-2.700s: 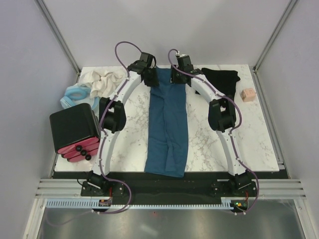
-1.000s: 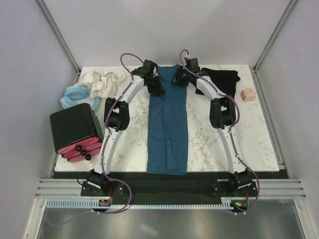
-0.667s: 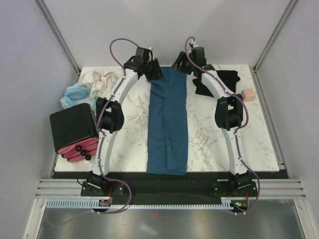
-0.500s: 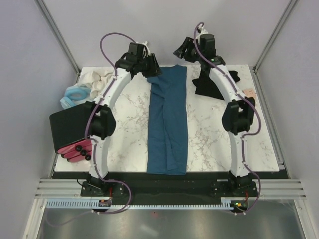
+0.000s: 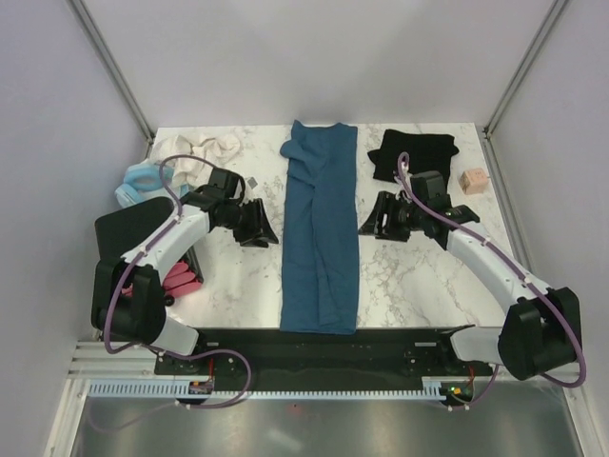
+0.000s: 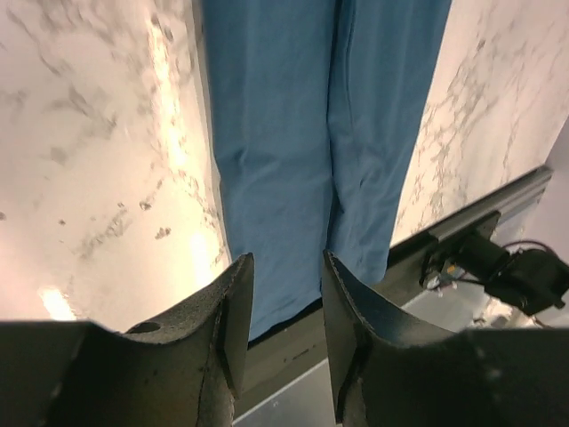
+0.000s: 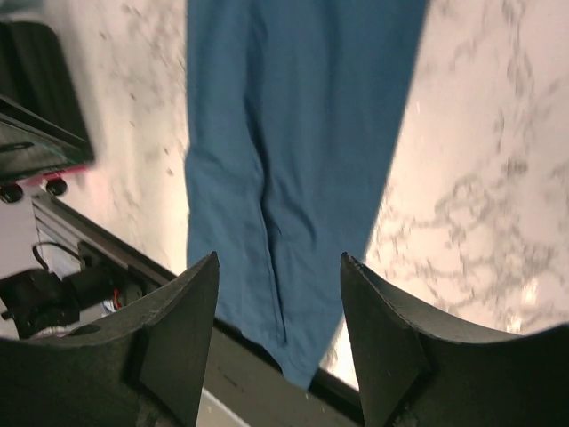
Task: Fold and stack the t-shirts
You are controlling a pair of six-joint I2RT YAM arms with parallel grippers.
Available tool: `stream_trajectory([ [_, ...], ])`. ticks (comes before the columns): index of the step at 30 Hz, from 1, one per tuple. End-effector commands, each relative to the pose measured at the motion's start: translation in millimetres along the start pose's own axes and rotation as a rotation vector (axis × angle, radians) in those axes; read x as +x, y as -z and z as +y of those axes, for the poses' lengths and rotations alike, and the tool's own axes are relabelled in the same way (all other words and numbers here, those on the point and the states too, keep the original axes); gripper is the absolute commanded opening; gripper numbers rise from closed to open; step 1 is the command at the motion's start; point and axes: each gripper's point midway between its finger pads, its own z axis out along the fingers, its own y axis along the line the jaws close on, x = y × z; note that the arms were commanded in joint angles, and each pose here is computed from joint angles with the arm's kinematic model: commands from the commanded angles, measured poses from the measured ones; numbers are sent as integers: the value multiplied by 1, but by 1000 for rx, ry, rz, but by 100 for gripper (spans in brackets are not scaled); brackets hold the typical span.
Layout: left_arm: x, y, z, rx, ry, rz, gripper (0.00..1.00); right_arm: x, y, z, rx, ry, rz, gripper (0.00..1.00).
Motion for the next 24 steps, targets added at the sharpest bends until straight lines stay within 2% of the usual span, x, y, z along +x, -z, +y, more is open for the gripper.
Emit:
stream_trajectory([
  [1,35,0,-12,149,3,93,45,53,10,-9,-12,-43,115,65],
  [10,87,-24,18,153,73,245,46,133,-14,-35,-63,-159,277,68],
  [17,125,-21,29,173,107,308,47,165,-8,-32,-93,-165,348,68],
  [24,134,-13,23,171,192,331,50,196,-6,-32,-80,-160,418,69],
])
